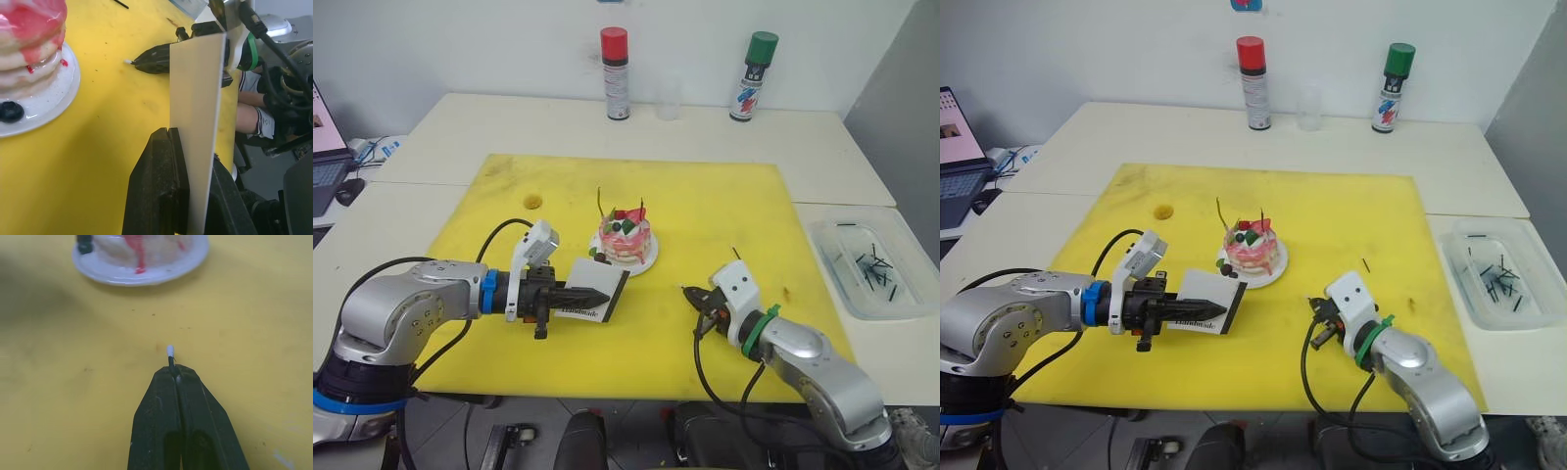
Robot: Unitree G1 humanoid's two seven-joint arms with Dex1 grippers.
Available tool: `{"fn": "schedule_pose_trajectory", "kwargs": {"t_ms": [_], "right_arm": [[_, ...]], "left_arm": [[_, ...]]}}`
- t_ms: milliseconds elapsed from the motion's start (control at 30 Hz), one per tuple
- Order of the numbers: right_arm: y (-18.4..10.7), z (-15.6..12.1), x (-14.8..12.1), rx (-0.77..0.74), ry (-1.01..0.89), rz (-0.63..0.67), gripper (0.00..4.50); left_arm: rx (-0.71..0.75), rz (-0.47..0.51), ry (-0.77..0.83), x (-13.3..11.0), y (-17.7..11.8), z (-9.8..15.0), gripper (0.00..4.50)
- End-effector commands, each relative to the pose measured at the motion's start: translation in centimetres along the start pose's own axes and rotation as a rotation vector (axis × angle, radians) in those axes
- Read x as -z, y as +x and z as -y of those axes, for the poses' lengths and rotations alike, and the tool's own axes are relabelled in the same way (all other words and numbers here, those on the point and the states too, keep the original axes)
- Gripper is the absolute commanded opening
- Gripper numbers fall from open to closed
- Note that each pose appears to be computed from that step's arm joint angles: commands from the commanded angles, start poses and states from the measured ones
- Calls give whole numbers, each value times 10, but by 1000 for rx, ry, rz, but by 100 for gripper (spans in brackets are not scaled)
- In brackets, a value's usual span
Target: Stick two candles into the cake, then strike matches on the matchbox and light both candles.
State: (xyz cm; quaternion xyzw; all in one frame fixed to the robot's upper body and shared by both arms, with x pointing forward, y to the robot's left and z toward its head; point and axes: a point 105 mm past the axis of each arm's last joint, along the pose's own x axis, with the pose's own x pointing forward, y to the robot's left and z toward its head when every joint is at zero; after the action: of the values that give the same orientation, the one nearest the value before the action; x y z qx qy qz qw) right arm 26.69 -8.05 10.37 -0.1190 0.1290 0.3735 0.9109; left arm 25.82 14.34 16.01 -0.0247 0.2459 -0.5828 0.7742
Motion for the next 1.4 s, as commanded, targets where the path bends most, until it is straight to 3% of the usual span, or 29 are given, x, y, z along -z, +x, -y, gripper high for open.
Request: {"fn": "schedule_pose_trajectory", "kwargs": {"t_ms": [33, 233, 333, 400, 833, 1267, 1400], "right_arm": [[-2, -4, -7, -75, -71, 22, 2], [2, 3, 2, -75, -80, 25, 2], [3, 2, 5, -81, -93, 40, 63], [3, -3, 5, -104, -101, 62, 129], [8, -2, 12, -55, -71, 177, 129], [11, -5, 26, -7, -10, 114, 129], [11, -6, 28, 7, 4, 82, 33]], "left_arm": [[3, 12, 27, -5, 1, 1, 0], [0, 12, 23, -2, 3, 1, 0], [-4, 12, 21, -2, 2, 1, 0], [-5, 12, 19, -2, 2, 1, 0], [-2, 14, 22, -4, 3, -2, 0], [1, 16, 20, -5, 4, -1, 0], [3, 15, 19, -4, 5, 0, 0]]}}
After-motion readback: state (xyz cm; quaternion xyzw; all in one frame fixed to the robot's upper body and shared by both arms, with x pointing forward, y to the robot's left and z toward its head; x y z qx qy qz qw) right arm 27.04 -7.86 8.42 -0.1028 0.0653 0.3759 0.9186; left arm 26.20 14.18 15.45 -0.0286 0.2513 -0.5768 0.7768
